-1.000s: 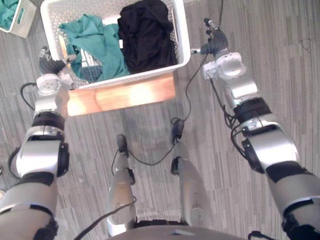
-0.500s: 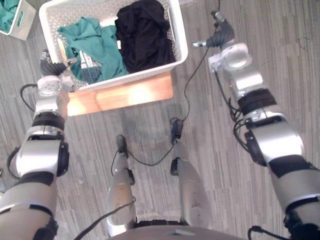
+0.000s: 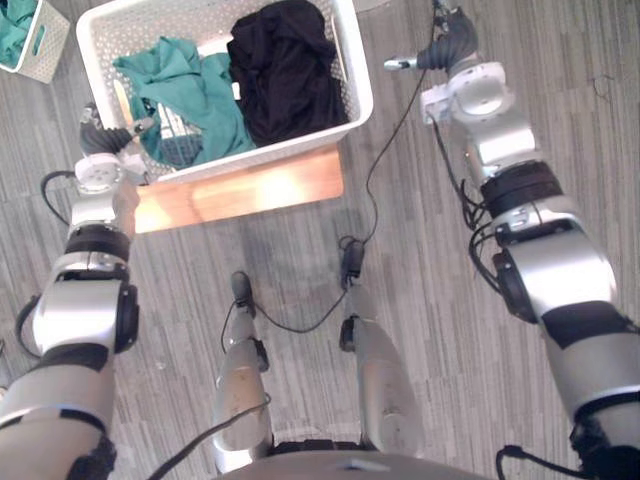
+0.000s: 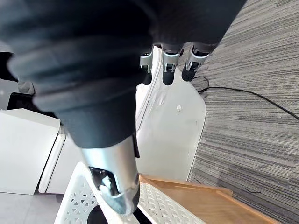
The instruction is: Pick up the laundry basket with both hands and put the clothes into the washing machine.
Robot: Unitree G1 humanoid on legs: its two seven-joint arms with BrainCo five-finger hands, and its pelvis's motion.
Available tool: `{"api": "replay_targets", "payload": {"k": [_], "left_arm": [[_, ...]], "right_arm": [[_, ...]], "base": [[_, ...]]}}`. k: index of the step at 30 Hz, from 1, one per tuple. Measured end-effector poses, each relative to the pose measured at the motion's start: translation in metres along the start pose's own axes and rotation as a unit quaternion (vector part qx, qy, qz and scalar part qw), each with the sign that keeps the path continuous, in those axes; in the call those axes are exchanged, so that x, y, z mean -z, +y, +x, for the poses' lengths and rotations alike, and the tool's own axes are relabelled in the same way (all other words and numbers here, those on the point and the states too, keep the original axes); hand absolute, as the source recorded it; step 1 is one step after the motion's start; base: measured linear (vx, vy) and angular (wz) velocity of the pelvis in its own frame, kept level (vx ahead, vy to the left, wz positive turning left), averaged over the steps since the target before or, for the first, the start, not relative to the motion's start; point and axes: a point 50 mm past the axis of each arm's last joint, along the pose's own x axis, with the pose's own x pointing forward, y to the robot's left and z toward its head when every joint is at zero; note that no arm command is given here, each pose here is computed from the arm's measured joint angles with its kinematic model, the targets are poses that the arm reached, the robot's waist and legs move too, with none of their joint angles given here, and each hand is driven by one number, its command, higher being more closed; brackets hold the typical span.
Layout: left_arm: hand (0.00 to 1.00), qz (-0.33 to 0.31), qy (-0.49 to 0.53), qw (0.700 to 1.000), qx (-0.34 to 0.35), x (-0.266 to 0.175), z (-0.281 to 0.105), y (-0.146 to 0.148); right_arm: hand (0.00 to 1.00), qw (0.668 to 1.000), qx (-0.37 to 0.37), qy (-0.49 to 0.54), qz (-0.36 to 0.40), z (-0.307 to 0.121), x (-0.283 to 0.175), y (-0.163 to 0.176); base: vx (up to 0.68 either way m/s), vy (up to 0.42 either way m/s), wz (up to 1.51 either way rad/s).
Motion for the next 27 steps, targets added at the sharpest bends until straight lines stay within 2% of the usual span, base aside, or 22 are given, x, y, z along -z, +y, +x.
{"api": "replay_targets", "payload": {"k": [14, 27], "left_arm": [[0.00, -0.001, -0.042, 0.999, 0.012, -0.020, -0.001, -0.016], [0.00, -0.003, -0.055, 0.998, 0.012, -0.024, -0.002, -0.020]], "right_arm": [[0.00, 0.999, -0.030, -0.005, -0.012, -0.001, -0.003, 0.032], [0.00, 0.999, -0.038, 0.008, -0.004, -0.002, 0.002, 0.043]], "base": [[-0.03, 0.033, 0.05], [-0.03, 0.052, 0.03]]}}
